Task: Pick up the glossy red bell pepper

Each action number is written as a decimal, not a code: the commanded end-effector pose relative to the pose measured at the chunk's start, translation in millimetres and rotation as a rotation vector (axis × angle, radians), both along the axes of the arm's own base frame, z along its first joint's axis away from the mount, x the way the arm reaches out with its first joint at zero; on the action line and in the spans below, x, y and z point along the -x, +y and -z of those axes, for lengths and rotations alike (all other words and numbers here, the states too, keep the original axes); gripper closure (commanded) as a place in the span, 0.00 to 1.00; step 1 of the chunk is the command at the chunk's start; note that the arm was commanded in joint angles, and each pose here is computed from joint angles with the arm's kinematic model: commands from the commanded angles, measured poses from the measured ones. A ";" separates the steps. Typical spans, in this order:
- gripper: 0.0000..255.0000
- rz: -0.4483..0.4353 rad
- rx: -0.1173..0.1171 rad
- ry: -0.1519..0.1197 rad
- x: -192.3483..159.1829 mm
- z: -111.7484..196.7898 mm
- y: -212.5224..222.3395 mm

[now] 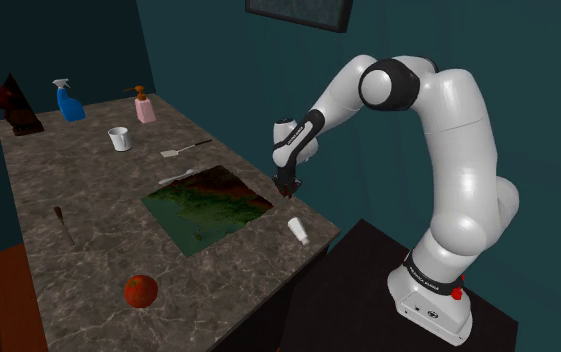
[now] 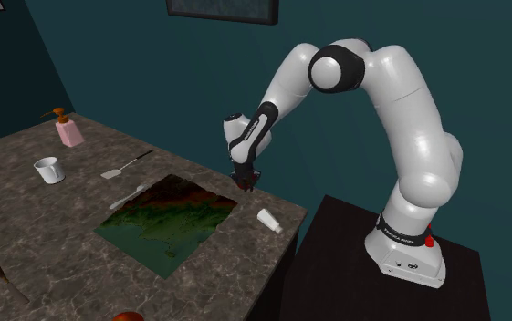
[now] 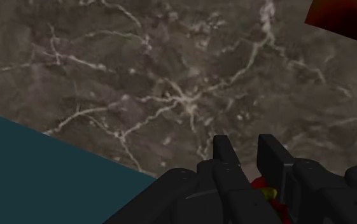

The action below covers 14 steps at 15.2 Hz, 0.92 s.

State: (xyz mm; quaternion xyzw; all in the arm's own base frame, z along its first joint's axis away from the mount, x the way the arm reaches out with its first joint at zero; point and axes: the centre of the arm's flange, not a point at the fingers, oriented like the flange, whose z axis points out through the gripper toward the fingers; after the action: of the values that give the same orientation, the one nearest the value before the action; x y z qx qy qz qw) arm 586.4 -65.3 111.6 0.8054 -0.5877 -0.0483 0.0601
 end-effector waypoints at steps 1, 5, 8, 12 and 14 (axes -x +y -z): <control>1.00 0.000 0.001 -0.002 -0.9 0.9 -0.6; 1.00 0.000 0.001 -0.002 -0.8 -20.2 -0.6; 1.00 0.000 0.001 -0.002 -0.9 -36.0 -0.6; 1.00 0.000 0.001 -0.002 -0.9 -57.2 -0.6; 1.00 0.000 0.001 -0.002 -0.9 -67.7 -0.6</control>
State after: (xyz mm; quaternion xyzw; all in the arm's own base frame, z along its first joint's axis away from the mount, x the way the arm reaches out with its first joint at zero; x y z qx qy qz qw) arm 587.4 -65.6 174.6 0.8053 -0.5880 -0.0472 0.0598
